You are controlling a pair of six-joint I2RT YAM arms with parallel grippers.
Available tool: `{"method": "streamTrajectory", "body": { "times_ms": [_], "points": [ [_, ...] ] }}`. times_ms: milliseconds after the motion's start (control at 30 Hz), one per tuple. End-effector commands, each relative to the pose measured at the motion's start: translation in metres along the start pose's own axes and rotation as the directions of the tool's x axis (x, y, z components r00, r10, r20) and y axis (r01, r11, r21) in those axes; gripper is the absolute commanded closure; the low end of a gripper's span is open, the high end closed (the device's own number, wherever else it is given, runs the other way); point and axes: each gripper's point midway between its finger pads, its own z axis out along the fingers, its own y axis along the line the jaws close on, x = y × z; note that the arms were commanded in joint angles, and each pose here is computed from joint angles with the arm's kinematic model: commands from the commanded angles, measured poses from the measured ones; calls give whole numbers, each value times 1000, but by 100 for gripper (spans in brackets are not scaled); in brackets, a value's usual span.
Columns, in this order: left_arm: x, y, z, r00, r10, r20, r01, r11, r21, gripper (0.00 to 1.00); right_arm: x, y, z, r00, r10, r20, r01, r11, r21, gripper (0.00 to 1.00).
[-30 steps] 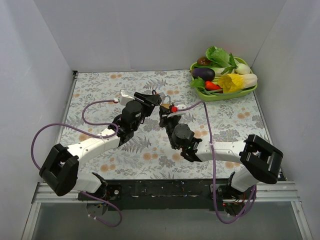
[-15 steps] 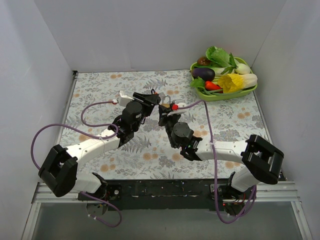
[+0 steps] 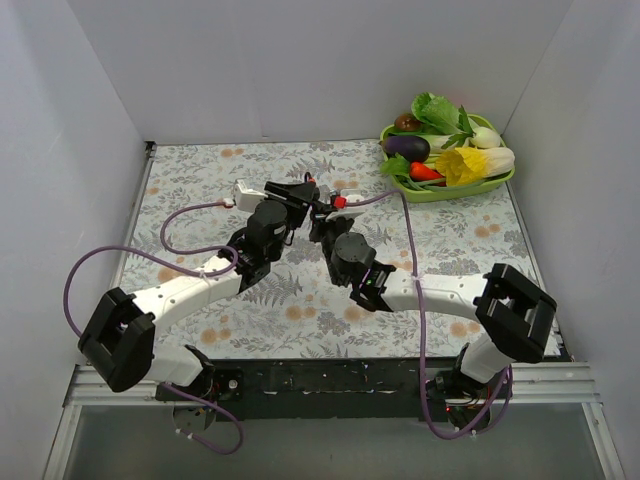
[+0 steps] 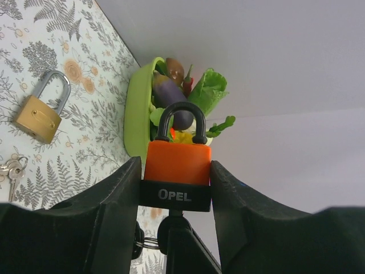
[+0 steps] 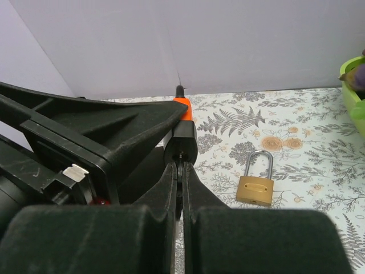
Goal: Unlock with the key
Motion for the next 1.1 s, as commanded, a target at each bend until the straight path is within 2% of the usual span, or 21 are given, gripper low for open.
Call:
{"method": "streamTrajectory", "body": {
  "times_ms": [0, 233, 333, 367, 433, 467, 667, 733, 1000, 1067],
  "points": [
    [109, -61, -74, 436, -827, -355, 724, 557, -408, 100, -21, 8, 32, 991, 125, 58, -123, 992, -30, 99],
    [108, -57, -79, 432, -831, -350, 726, 551, -412, 100, -69, -4, 28, 980, 94, 173, -90, 995, -32, 99],
    [108, -55, -79, 427, -835, -348, 729, 545, -414, 100, -68, -7, 22, 981, 98, 168, -90, 995, -53, 99],
    [108, -55, -80, 423, -835, -350, 731, 543, -412, 100, -73, -8, 18, 976, 137, 171, -126, 989, -75, 99],
    [105, -55, -81, 411, -838, -359, 746, 535, -396, 100, -62, -18, 14, 975, 169, 147, -158, 984, -83, 99],
    [103, -58, -82, 407, -837, -365, 750, 535, -389, 100, -63, -16, 11, 965, 229, 125, -215, 969, -118, 99],
    [98, -61, -88, 418, -821, -389, 751, 553, -360, 100, -47, -33, 2, 929, 371, 5, -364, 912, -188, 99],
    [94, -65, -90, 420, -815, -398, 757, 557, -342, 100, -44, -42, 2, 901, 434, -25, -430, 882, -195, 99],
    [94, -66, -96, 445, -776, -448, 738, 601, -307, 100, -35, -52, -13, 832, 541, -124, -555, 803, -216, 99],
    [94, -67, -98, 453, -763, -461, 736, 612, -288, 100, -37, -51, -15, 793, 590, -150, -609, 762, -222, 99]
  ]
}}
